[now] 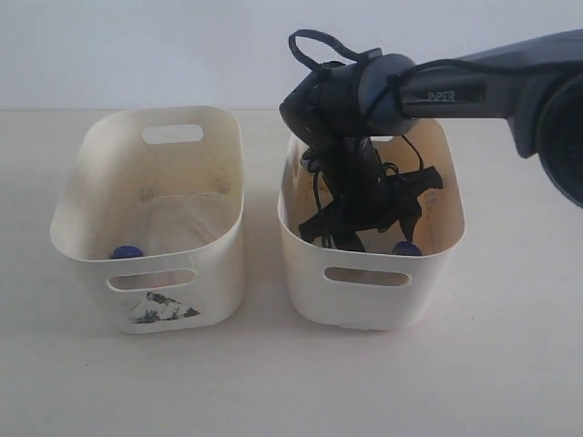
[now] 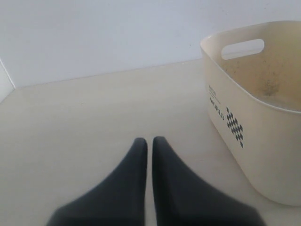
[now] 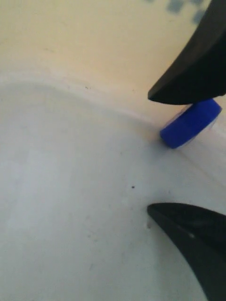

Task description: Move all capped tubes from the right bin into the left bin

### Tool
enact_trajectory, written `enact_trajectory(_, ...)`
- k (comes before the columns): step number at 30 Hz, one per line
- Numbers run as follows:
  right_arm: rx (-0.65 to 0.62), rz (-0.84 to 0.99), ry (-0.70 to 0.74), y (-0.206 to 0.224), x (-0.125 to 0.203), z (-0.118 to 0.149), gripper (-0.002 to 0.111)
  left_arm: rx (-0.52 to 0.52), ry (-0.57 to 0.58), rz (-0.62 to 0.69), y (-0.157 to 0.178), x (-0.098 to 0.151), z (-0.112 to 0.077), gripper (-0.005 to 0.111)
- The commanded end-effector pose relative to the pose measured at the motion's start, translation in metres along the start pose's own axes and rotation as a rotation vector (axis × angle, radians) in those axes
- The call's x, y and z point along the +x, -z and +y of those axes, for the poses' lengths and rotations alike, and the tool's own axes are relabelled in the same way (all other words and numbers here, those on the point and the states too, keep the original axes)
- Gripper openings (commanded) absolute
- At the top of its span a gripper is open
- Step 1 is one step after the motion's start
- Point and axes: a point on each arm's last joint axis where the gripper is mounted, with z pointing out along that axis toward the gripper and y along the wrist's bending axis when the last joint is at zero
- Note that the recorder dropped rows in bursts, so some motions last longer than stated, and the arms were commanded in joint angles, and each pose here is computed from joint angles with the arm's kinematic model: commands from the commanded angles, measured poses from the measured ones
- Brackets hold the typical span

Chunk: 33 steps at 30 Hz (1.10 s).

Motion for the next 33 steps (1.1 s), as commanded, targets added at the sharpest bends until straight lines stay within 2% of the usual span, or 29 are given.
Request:
enact_trajectory(1,0.012,0.045,0.013,-0.019,0.0,0.005,0.058,-0.001,0.013,-0.021,0.001,-0.003,0.0,0.004)
enact_trajectory(10,0.021,0.07,0.08,-0.03,0.001,0.009,0.056,-0.001,0.013,-0.021,0.001,-0.003,0.0,0.004)
enact_trajectory(12,0.022,0.071,0.081,-0.031,0.001,0.009,0.044,-0.001,0.013,-0.021,0.001,-0.003,0.0,0.004)
enact_trajectory(17,0.022,0.073,0.101,-0.032,0.001,0.01,0.001,-0.001,0.013,-0.021,0.001,-0.003,0.0,0.004)
enact_trajectory(18,0.021,0.071,0.104,-0.031,0.001,0.01,0.0,-0.001,0.013,-0.021,0.001,-0.003,0.0,0.004)
enact_trajectory(23,0.021,0.054,0.101,-0.025,0.0,0.007,0.008,-0.001,0.013,-0.021,0.001,-0.003,0.0,0.004)
enact_trajectory(29,-0.002,-0.014,0.079,0.005,-0.002,-0.005,0.024,-0.001,0.013,-0.021,0.001,-0.003,0.0,0.004)
enact_trajectory(32,0.013,-0.067,0.075,0.022,-0.003,-0.015,0.041,-0.001,0.013,-0.021,0.001,-0.003,0.0,0.004)
enact_trajectory(33,0.025,-0.084,0.078,0.026,-0.004,-0.018,0.05,-0.001,0.013,-0.021,0.001,-0.003,0.0,0.004)
